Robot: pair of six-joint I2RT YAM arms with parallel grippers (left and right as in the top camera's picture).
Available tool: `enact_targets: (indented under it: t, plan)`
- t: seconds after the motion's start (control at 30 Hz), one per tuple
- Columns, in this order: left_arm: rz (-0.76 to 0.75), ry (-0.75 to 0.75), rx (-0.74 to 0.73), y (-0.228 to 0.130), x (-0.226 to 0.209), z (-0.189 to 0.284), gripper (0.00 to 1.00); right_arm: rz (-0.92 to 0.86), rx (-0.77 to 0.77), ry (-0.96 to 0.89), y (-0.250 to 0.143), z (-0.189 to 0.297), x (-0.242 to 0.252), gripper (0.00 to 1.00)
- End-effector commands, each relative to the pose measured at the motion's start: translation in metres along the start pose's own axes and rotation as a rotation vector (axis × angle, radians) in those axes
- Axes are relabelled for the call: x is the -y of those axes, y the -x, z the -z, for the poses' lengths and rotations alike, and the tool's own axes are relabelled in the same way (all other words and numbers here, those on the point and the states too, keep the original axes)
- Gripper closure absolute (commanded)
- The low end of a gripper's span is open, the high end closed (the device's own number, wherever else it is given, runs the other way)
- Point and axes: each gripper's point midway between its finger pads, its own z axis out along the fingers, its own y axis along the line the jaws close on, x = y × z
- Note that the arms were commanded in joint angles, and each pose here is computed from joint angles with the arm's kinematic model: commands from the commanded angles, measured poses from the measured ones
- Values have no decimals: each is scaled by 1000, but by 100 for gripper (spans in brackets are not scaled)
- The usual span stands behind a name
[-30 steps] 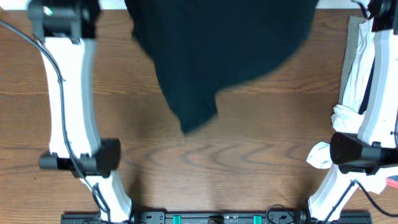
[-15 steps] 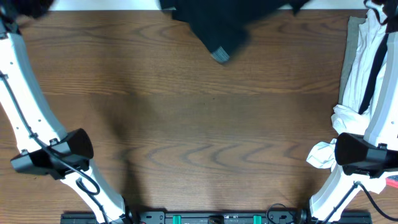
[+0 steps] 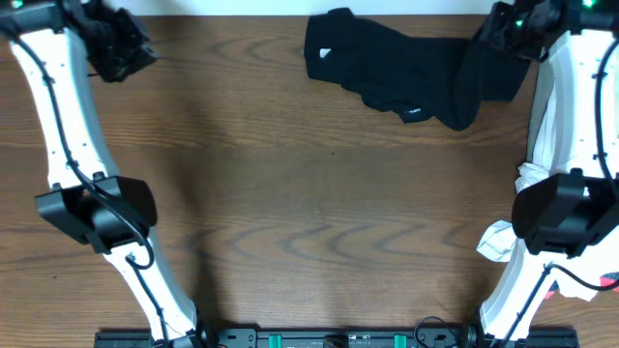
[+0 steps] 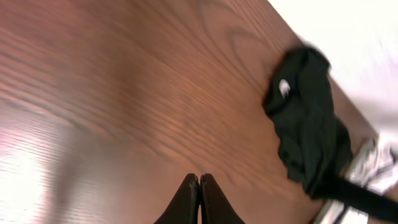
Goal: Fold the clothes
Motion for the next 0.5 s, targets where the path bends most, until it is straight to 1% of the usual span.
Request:
enact_targets:
  t: [0.0,0.17,0.33,0.47]
  plan:
    - [-159,-64,-51,-30,46,-3,94,47,50,34,9,19,-19,99]
    - [-292,-87,-155,-84,99,-27,94,45,46,32,8,19,-18,99]
    - [-359,-91,-263,-138,137,-57,94,44,44,29,7,19,-17,99]
    - [-378,-107,-303,-168,162,-95,87,43,40,29,6,19,-17,99]
